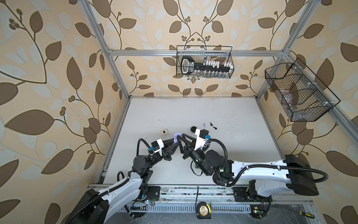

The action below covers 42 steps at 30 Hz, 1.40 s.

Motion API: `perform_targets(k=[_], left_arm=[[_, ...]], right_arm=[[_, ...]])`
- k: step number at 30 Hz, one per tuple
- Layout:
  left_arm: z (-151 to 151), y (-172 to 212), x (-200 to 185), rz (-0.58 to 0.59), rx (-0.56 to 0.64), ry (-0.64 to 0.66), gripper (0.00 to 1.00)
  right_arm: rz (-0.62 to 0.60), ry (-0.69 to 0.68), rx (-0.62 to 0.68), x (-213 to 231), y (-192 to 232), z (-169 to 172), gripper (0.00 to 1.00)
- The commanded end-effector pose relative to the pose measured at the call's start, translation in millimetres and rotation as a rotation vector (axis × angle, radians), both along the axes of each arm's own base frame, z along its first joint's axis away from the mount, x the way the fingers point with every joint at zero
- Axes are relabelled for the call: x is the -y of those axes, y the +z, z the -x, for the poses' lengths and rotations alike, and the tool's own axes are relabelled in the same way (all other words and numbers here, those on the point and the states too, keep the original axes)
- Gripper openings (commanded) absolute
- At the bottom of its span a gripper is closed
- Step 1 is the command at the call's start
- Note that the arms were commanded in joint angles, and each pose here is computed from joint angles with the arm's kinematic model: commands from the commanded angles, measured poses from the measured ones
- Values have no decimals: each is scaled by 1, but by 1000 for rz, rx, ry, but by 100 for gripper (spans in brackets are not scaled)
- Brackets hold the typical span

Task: Insert the wireless bluetooth earbuds into the charging case
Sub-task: 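Release the earbud into the case and raise the right gripper, then lower the right gripper onto the second lilac earbud and close it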

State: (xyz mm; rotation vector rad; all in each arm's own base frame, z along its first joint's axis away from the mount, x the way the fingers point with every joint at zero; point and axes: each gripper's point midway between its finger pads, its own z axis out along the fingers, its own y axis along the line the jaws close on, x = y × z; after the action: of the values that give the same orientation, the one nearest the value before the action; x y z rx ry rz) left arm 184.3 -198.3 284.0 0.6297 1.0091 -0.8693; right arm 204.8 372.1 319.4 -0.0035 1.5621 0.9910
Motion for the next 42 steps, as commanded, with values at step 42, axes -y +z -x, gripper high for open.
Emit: perform_targets(k=[42], left_arm=[[31, 10, -15, -13, 33, -1, 0]], right_arm=[[1094, -104, -759, 168, -244, -256, 55]])
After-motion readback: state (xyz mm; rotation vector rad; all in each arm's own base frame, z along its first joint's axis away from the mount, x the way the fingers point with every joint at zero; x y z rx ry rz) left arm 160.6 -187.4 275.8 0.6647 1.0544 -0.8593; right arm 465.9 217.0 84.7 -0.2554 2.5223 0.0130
